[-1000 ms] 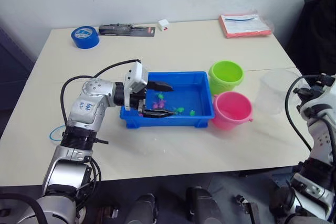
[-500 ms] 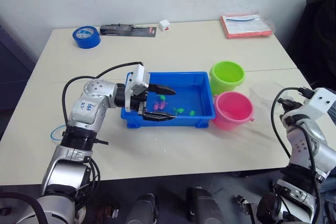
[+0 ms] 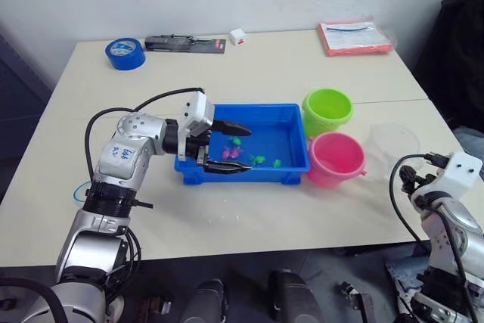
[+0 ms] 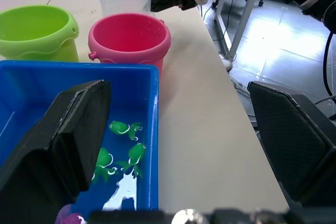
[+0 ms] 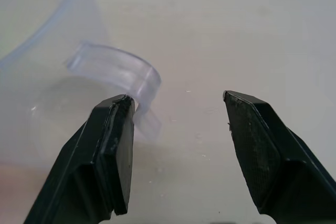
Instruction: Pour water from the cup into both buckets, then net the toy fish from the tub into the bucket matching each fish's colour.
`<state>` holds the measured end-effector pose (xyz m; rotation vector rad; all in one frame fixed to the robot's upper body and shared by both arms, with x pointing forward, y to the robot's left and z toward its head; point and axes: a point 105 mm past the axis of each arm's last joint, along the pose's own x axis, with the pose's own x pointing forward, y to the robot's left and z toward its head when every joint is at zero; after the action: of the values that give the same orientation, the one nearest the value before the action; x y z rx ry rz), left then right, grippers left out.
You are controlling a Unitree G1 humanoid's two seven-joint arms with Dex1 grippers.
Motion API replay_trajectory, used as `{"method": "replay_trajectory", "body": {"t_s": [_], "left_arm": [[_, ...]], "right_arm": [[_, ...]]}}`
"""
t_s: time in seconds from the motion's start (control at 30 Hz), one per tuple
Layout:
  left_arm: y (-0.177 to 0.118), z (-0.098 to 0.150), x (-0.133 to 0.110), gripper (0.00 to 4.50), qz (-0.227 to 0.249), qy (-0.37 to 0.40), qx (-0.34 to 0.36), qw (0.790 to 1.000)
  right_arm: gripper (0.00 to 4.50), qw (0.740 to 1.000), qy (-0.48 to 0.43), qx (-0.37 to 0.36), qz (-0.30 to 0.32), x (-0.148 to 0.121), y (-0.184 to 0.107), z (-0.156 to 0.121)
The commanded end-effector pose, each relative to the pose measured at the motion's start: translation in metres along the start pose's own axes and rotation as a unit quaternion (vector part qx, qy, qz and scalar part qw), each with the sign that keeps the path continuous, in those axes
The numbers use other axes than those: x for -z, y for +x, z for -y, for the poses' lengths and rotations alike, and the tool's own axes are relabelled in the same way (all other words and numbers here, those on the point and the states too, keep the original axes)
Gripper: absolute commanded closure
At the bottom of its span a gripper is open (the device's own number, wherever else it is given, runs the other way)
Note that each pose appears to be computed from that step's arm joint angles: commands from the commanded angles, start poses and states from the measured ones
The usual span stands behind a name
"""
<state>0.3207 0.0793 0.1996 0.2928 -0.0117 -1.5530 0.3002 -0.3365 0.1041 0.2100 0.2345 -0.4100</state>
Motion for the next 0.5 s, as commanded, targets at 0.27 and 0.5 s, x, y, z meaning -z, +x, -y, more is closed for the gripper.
{"method": "replay_trajectory", "body": {"t_s": [0.27,0.5], "left_arm": [[-0.003,-0.001,-0.001,0.0,0.012,0.001,-0.011,1.0],[-0.04,-0.027,0.008,0.0,0.018,-0.044,-0.155,0.987]], "right_arm": [[0.51,0.974,-0.115,-0.187,-0.053,-0.011,-0.076,-0.013],[0.0,0.886,-0.206,-0.416,-0.015,-0.057,-0.127,-0.063]]}}
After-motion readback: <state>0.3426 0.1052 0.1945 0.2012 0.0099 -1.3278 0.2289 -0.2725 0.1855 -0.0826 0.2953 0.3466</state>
